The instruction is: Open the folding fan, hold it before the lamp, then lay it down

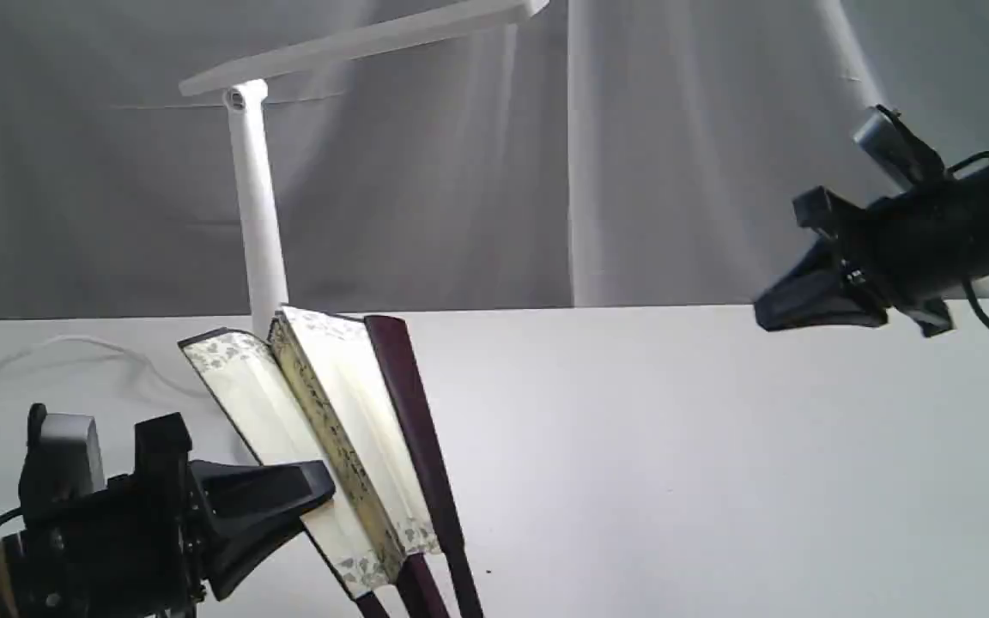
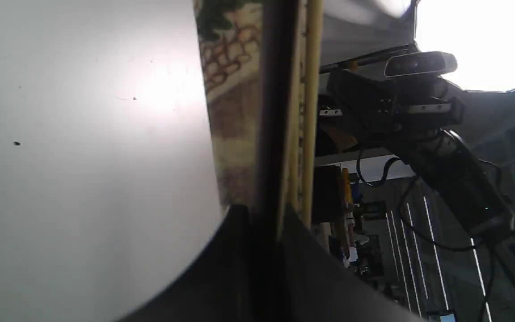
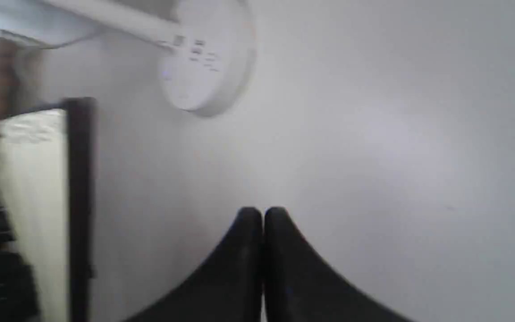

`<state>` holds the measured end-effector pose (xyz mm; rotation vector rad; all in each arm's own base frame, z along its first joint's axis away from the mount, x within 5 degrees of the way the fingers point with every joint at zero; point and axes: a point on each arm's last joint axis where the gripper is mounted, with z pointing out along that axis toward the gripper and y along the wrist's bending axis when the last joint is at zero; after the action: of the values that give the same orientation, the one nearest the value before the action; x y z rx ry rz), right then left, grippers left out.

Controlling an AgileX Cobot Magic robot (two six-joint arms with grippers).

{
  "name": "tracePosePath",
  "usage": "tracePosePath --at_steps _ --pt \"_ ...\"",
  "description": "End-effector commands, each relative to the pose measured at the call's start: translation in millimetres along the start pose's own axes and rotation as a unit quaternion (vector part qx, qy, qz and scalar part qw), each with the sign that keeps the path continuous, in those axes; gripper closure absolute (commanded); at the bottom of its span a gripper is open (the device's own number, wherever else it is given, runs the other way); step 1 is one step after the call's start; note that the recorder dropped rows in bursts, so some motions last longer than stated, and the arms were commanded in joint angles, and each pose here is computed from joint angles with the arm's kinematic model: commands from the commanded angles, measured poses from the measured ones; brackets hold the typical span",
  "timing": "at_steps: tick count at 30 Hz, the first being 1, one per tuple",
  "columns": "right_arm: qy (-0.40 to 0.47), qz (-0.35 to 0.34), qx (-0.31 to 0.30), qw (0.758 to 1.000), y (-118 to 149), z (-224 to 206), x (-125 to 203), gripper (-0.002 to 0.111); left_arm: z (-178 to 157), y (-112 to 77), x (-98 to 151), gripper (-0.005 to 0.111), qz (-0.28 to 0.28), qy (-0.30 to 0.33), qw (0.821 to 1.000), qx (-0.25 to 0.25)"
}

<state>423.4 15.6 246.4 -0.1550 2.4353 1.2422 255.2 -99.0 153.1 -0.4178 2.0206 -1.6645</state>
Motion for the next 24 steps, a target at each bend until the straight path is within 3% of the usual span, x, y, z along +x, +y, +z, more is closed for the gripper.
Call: tracePosePath --at_steps 1,8,17,24 --pt "-0.015 0.008 -0.042 0.999 -0.7 3.6 8.3 0.103 1.3 -4.4 0.6 0.107 -0.010 0.004 1.000 0.014" --pt "-0.008 0.032 -0.089 0.996 -4.3 31.3 32.4 0.079 1.3 -4.5 -0.1 0.107 -0.019 0.001 1.000 0.014" --pt "0.069 -0.033 -0.130 0.989 33.9 93.6 59.7 0.062 1.2 -4.7 -1.9 0.107 -0.028 -0.009 0.999 0.016" --pt "0.086 0.015 -0.176 0.980 41.4 140.5 75.9 0.060 1.2 -4.7 -1.7 0.107 -0.028 -0.008 0.999 0.016"
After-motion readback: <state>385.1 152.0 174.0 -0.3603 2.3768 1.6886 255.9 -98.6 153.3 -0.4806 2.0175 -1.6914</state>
